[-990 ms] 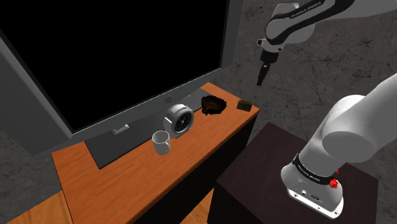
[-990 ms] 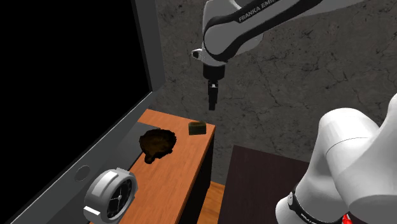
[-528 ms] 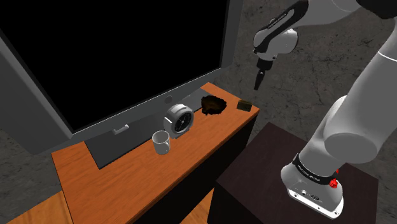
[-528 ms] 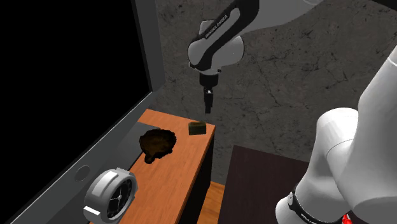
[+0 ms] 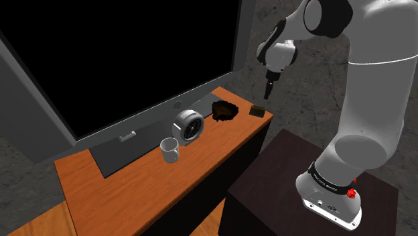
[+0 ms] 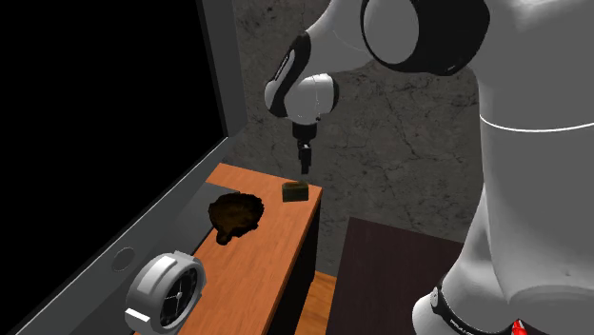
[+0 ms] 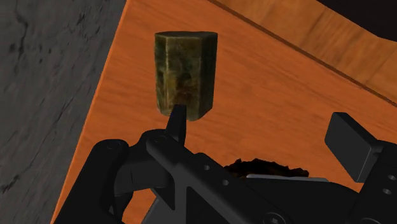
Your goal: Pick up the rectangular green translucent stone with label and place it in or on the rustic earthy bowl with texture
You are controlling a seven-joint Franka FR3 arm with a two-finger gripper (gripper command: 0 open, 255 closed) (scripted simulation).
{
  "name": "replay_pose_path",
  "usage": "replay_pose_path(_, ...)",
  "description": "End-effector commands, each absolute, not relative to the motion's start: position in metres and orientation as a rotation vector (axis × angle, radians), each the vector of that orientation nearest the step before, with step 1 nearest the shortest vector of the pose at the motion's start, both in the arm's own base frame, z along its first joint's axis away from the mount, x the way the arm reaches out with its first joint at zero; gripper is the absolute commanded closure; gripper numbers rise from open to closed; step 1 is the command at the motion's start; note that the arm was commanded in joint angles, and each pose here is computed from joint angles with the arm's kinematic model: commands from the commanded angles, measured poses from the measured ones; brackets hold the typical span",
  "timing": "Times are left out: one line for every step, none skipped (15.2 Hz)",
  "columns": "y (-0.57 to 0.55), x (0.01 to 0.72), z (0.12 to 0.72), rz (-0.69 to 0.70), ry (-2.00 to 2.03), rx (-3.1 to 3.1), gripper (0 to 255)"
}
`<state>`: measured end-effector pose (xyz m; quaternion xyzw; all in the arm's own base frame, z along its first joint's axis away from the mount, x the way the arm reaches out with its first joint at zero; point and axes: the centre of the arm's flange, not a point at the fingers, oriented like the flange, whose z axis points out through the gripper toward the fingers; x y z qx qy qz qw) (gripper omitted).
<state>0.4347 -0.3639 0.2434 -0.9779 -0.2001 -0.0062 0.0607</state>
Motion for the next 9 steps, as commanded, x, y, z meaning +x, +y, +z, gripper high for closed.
replay_pose_path(-0.379,0.447,0.223,-0.023,-0.632,-2.940,0)
replay_pose_path(-0.386,0.452,0.213,-0.023,-0.644,-2.932,0)
replay_pose_path(-0.394,0.458,0.202,-0.023,-0.657,-2.925,0)
replay_pose_path(-0.401,0.463,0.192,-0.024,-0.669,-2.917,0)
replay_pose_path(-0.408,0.469,0.182,-0.024,-0.681,-2.909,0)
replay_pose_path(-0.410,0.471,0.179,-0.025,-0.685,-2.906,0)
replay_pose_path(-0.410,0.471,0.174,-0.025,-0.685,-2.906,0)
replay_pose_path(-0.409,0.471,0.168,-0.025,-0.685,-2.906,0)
replay_pose_path(-0.408,0.471,0.163,-0.025,-0.685,-2.906,0)
